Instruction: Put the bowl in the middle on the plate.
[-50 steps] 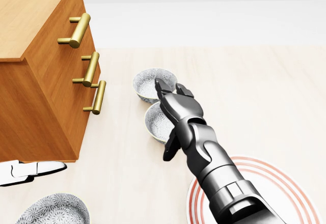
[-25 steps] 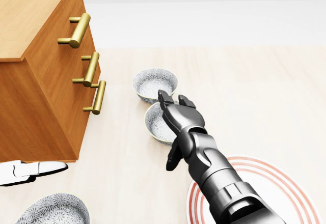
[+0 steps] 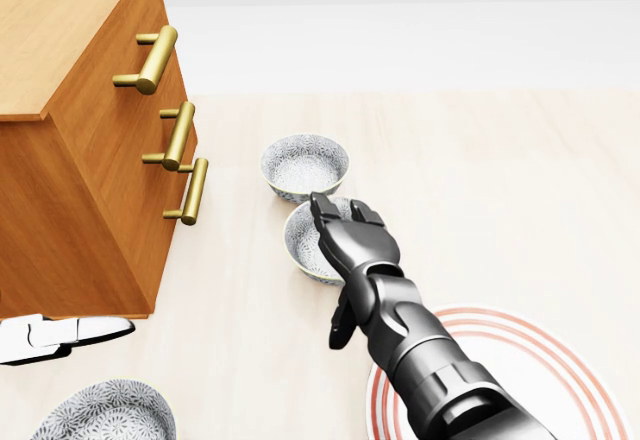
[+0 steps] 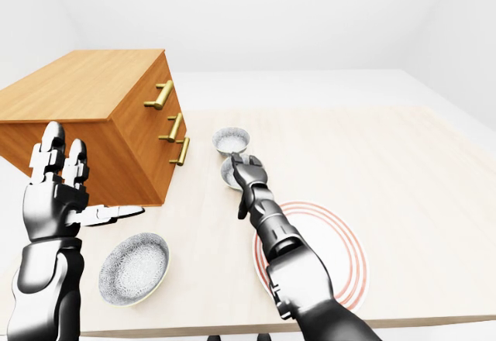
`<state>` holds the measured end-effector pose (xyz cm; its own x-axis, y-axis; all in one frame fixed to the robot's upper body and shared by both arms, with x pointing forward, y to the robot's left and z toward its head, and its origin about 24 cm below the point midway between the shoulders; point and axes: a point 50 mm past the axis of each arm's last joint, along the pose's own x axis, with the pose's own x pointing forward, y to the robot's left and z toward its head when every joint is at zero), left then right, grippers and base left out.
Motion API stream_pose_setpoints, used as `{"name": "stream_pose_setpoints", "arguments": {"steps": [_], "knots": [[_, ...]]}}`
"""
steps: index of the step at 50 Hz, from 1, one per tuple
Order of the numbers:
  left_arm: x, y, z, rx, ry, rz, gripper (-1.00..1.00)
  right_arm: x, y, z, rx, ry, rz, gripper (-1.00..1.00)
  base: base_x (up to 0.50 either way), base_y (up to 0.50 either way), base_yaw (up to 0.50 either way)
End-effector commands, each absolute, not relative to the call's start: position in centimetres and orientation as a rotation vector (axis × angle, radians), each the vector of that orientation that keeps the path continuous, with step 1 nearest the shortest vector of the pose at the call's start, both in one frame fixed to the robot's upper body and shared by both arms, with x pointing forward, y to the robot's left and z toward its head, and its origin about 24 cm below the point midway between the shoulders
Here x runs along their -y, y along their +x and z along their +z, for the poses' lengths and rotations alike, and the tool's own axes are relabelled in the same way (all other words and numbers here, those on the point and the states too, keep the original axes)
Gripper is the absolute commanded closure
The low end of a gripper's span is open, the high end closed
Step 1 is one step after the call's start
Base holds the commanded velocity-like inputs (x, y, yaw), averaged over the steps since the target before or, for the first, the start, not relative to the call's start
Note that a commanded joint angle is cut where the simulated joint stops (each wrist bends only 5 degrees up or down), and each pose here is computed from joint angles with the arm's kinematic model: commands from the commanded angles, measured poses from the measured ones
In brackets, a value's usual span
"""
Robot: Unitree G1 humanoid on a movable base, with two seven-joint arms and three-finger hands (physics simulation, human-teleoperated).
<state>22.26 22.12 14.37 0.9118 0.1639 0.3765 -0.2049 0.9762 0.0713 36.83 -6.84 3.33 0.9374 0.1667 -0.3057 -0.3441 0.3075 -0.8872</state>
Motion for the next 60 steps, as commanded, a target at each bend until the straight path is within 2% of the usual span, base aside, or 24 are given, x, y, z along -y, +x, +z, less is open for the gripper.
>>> {"name": "stream_pose_setpoints", "arguments": {"steps": [1, 60], "knots": [[-22.2, 22.3, 14.3, 0.374, 0.108, 0.19, -1.0, 6.9, 36.8, 3.1, -0.171, -1.258, 0.332, -1.0, 0.0, 0.0, 0.0], [-22.1, 22.6, 13.7, 0.346, 0.106, 0.186, -1.0, 6.2, 36.2, 2.2, -0.216, -1.344, 0.39, -1.0, 0.0, 0.0, 0.0]]}}
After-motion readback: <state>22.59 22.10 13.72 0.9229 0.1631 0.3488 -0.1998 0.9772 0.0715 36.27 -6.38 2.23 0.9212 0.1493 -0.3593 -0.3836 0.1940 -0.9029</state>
